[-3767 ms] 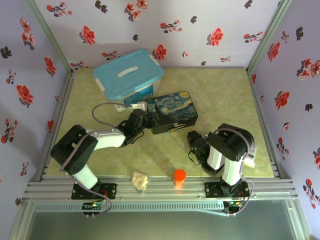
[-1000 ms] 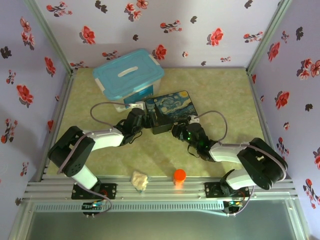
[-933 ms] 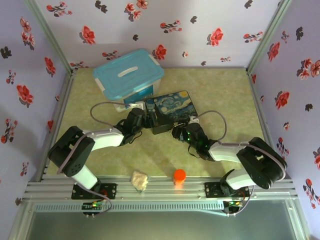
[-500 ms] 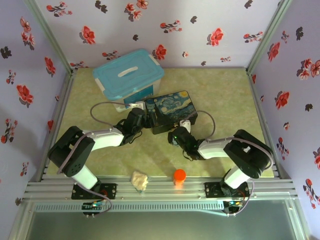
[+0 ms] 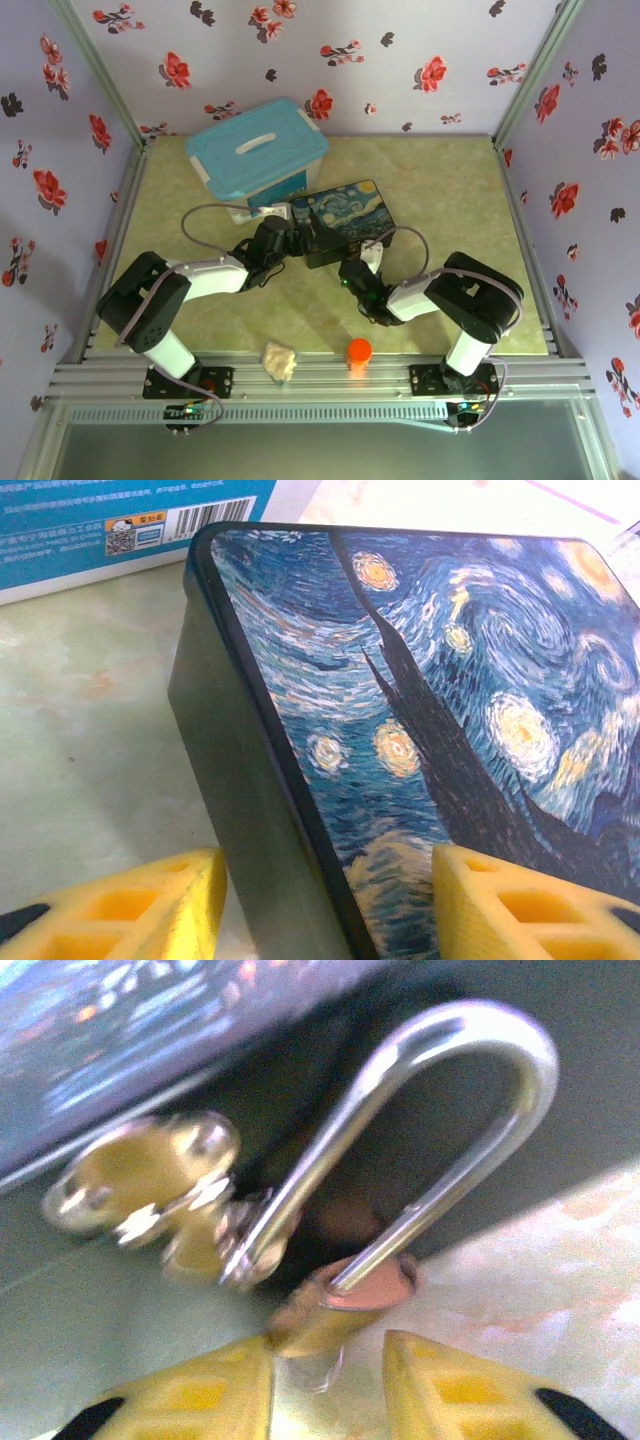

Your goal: Unlock the padlock with the key

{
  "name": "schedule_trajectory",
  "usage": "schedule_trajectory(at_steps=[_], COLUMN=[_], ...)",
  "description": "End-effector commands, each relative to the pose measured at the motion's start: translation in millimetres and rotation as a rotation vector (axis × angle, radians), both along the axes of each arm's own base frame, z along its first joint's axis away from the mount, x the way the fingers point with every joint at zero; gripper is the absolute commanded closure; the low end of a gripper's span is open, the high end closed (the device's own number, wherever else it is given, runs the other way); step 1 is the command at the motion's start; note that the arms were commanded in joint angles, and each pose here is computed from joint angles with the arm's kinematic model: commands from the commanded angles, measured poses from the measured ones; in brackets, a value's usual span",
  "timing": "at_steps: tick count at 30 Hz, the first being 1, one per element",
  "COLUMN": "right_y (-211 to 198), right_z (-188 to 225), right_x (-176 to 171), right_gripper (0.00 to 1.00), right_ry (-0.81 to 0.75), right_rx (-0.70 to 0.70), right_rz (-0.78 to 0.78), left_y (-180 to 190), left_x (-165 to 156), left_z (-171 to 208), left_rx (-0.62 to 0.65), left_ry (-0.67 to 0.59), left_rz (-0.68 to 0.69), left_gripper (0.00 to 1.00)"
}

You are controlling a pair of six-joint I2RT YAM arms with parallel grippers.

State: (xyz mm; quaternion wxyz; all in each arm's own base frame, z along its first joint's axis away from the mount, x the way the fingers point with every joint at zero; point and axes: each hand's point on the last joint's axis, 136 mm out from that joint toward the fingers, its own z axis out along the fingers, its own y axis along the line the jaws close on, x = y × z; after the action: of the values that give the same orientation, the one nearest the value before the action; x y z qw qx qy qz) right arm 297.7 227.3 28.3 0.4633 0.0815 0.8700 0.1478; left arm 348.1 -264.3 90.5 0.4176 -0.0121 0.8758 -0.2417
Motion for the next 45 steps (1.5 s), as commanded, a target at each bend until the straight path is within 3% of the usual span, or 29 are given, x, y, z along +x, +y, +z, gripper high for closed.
schedule_trajectory(at_steps=[1,4,13,18,22,24,32,45], right_y=[-29,-39,-55,-67,-70,-66,-45,-34], right_z=[14,9,8,14,26,35,52,44], right_x=[14,16,11,8,12,14,27,47], right_gripper=[0.74,0.83,0.88,0.78,0.46,0.42,0.42,0.53], right_ry=[-0.059,-0.031,-0.014,-0.059,0.017,0.052,0.092,0.063], right_rx=[0.167,0.282,0.310,0.197,0.198,0.257,0.424,0.586], right_rz=[-0.162,-0.190,-0.211,-0.132,-0.015,0.039,0.115,0.166], left_y=[56,57,58,57,56,54,49,53], left_x=[-47,-48,-48,-48,-47,-46,-43,-46], left_z=[-95,-97,-99,-93,-88,-86,-85,-88], left_rx=[0.298,0.304,0.311,0.305,0.304,0.300,0.298,0.315], left_ry=[0.270,0.274,0.278,0.271,0.261,0.258,0.260,0.269], left_rz=[0.014,0.015,0.015,0.012,0.006,0.002,-0.010,-0.011], left_gripper=[0.46,0.46,0.47,0.47,0.47,0.47,0.47,0.46])
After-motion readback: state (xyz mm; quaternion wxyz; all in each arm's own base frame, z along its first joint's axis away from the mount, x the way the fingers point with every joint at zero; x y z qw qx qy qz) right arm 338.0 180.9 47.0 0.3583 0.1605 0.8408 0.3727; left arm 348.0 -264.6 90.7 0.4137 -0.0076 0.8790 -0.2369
